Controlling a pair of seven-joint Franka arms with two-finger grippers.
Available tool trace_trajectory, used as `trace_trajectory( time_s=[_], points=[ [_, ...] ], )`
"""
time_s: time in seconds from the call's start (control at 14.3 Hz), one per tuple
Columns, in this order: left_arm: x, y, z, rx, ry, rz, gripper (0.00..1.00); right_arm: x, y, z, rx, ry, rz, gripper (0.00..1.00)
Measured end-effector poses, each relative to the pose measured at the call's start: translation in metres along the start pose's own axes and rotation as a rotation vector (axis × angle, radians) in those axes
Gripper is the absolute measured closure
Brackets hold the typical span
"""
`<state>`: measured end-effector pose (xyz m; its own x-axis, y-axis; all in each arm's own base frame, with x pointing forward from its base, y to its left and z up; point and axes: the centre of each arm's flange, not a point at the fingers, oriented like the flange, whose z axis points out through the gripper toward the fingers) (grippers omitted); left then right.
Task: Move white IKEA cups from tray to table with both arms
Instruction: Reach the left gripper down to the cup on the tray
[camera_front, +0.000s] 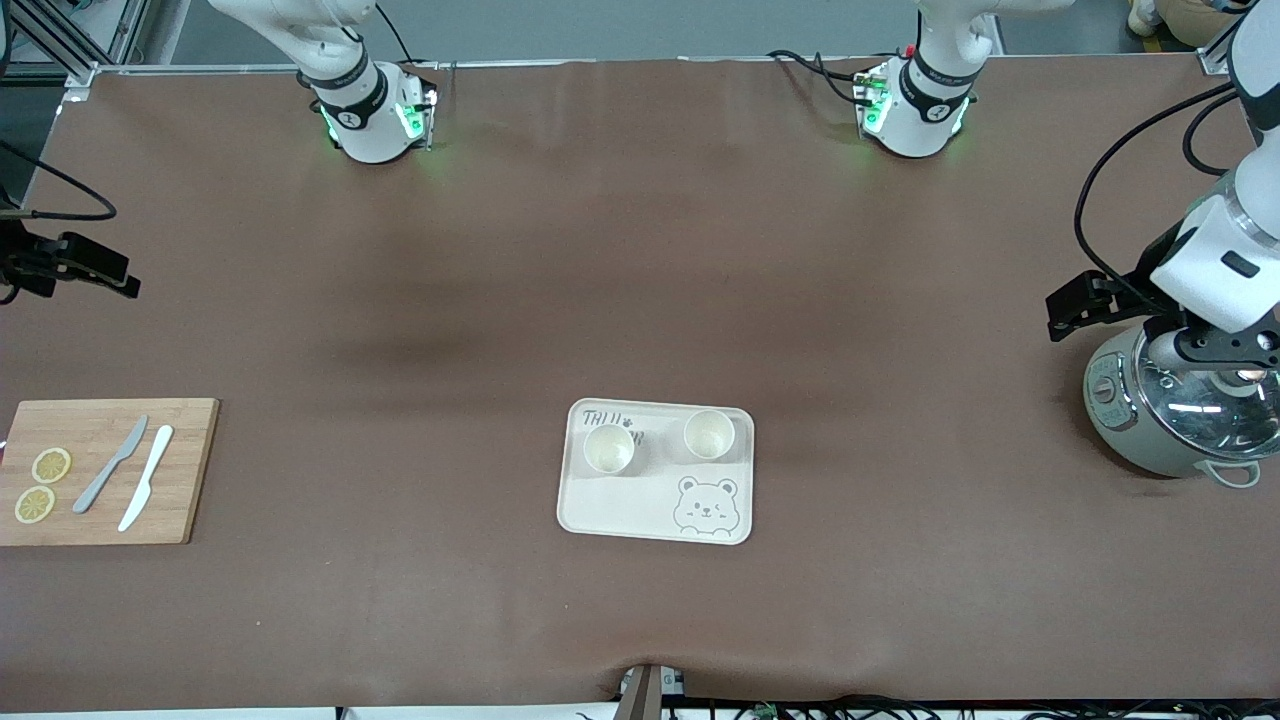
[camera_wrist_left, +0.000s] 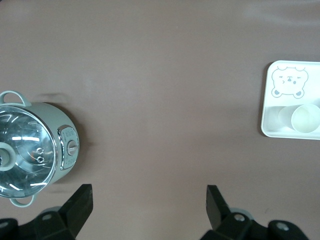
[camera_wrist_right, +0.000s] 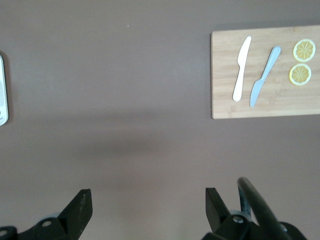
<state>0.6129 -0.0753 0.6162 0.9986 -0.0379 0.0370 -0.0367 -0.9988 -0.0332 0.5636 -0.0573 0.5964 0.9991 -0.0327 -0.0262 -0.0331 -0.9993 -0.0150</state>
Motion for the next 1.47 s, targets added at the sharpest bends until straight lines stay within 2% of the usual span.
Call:
trace_trajectory(
  time_s=[0.21, 0.42, 0.63, 0.77, 1.05, 1.47],
  points=[
    [0.0, 0.003, 0.0, -0.011, -0.002, 0.005, 0.0, -0.007, -0.001, 0.012, -0.005, 0.058, -0.001, 0.0],
    [0.001, 0.014, 0.008, -0.099, -0.022, 0.007, 0.0, -0.023, -0.003, 0.018, -0.007, 0.094, -0.001, 0.0],
    [0.014, 0.038, 0.046, -0.122, -0.057, 0.032, 0.0, -0.031, -0.004, 0.027, -0.009, 0.149, -0.001, 0.0],
    [0.02, 0.073, 0.069, -0.123, -0.07, 0.048, 0.0, -0.041, -0.005, 0.04, -0.012, 0.186, -0.001, 0.0],
    [0.041, 0.146, 0.116, -0.144, 0.001, 0.008, 0.0, -0.058, -0.006, 0.053, -0.016, 0.227, 0.0, 0.0],
    [0.064, 0.188, 0.199, -0.142, -0.022, 0.018, 0.0, -0.059, -0.006, 0.062, -0.018, 0.25, 0.0, 0.0]
  ],
)
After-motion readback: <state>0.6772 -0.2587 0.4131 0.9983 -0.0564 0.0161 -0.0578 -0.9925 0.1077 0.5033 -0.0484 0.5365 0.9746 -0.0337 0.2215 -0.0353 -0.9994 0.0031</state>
